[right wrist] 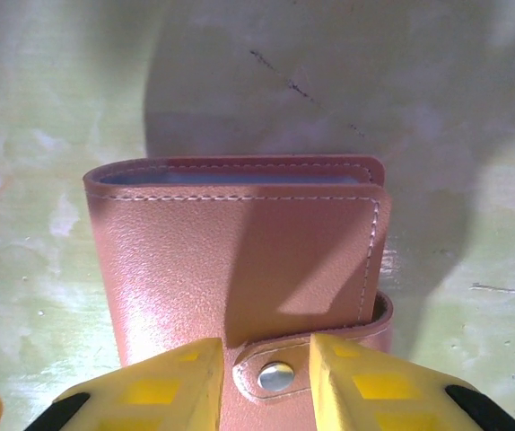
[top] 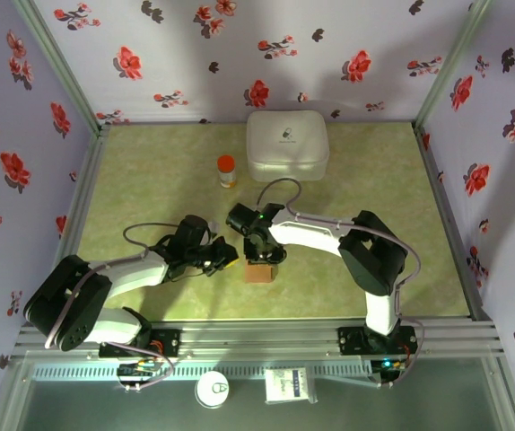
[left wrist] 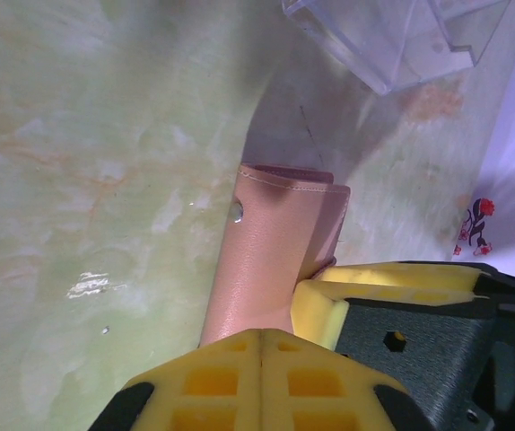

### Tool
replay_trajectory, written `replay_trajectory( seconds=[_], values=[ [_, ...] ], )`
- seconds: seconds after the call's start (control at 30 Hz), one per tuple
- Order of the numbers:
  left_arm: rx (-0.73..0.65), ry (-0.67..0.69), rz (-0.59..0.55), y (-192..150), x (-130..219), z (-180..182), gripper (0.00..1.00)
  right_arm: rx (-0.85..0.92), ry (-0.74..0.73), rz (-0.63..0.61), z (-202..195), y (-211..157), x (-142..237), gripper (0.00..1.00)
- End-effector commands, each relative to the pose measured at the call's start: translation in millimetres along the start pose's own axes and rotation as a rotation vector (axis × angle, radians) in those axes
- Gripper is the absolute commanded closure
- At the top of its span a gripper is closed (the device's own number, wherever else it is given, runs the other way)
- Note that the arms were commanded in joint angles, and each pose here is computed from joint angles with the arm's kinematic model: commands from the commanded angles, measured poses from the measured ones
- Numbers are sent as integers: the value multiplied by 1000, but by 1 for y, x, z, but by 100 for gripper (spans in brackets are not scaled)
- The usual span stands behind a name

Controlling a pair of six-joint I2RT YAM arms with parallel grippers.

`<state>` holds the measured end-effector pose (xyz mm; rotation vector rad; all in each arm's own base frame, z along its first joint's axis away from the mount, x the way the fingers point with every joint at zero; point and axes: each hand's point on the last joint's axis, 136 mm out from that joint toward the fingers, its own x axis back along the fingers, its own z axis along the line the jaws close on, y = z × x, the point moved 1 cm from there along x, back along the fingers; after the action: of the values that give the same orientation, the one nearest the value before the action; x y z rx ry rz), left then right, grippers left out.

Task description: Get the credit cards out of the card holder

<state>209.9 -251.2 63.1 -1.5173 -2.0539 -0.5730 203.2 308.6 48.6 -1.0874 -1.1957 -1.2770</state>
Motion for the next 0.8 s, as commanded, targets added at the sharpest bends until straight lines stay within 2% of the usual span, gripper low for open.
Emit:
replay_trajectory(
  seconds=[0.0, 0.53, 0.77],
  values=[
    [-3, -5, 8, 2, 1, -5, 100, -7, -27, 18, 0, -7, 6, 69],
    [-10, -8, 27, 2, -1, -7, 100, -14, -48, 28, -2, -9, -12, 68],
    [-17, -15, 46, -2, -3, -10, 100, -24, -45, 45, -5, -14, -24, 74]
  ],
)
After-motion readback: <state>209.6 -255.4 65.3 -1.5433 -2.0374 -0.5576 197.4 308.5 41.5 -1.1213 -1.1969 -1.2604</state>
